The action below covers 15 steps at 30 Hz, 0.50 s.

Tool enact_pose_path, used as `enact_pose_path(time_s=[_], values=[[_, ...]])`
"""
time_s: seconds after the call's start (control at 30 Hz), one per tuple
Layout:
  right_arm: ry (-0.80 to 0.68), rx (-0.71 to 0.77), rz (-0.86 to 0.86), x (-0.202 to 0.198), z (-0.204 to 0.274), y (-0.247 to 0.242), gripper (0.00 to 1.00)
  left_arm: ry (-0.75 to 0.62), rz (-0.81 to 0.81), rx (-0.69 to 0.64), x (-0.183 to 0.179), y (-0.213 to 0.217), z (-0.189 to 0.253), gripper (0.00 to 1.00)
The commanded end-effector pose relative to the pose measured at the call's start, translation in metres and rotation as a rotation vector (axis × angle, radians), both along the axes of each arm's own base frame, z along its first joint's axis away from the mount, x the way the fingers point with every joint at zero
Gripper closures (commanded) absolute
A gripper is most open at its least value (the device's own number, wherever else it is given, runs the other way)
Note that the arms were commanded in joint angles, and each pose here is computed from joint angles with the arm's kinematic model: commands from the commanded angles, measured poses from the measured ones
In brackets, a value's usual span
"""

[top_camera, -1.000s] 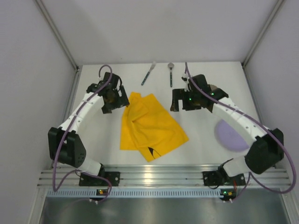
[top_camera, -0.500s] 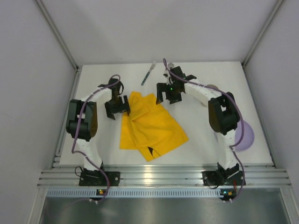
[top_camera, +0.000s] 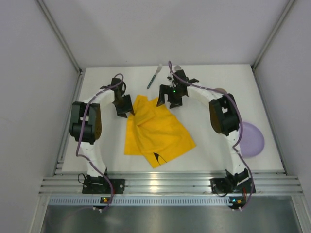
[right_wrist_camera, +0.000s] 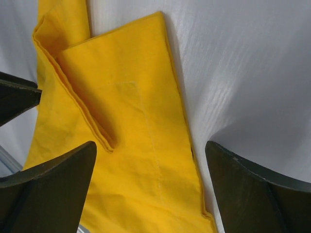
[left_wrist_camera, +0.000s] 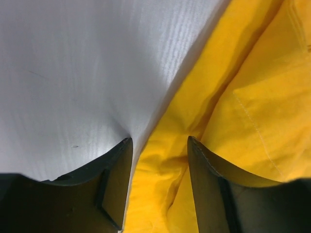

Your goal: Set the dinner table for one person

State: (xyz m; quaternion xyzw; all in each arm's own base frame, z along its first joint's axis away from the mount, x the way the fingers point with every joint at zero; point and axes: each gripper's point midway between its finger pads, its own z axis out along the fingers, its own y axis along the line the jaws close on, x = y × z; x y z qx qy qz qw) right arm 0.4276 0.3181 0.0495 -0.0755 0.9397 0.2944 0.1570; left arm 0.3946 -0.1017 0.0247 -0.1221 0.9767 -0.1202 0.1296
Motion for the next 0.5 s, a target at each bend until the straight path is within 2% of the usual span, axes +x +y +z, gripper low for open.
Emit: enact_pose_path(time_s=[0.0,0.07,0.13,0.2,0.23,0.27,0.33,0.37,0.43,0.47], values=[[0.032,0.049,0.007,-0.001,-0.01,0.02,0.07,0.047,-0.037,-0.099,-0.014,-0.018,-0.021,0.47],[0.071,0.064,0.017,-0.007,-0.019,0.025,0.16,0.042,-0.052,-0.15,-0.013,-0.027,-0.022,0.5],[0.088,0.07,0.026,-0.012,-0.023,0.03,0.2,0.047,-0.065,-0.209,-0.014,-0.037,-0.02,0.52],[0.097,0.074,0.036,-0.017,-0.026,0.031,0.33,0.044,-0.065,-0.221,-0.012,-0.039,-0.022,0.55],[0.099,0.076,0.039,-0.018,-0.027,0.032,0.39,0.049,-0.065,-0.217,-0.013,-0.039,-0.024,0.6],[0.107,0.082,0.044,-0.021,-0.028,0.032,0.51,0.051,-0.066,-0.216,-0.013,-0.039,-0.025,0.64],[0.112,0.083,0.048,-0.022,-0.029,0.031,0.64,0.056,-0.061,-0.207,-0.012,-0.037,-0.027,0.75],[0.113,0.083,0.056,-0.024,-0.029,0.03,0.74,0.061,-0.06,-0.201,-0.013,-0.036,-0.028,0.85],[0.105,0.088,0.054,-0.022,-0.025,0.028,0.8,0.066,-0.047,-0.181,-0.013,-0.032,-0.029,0.97],[0.107,0.086,0.056,-0.023,-0.025,0.027,0.83,0.068,-0.042,-0.17,-0.013,-0.031,-0.029,1.0]])
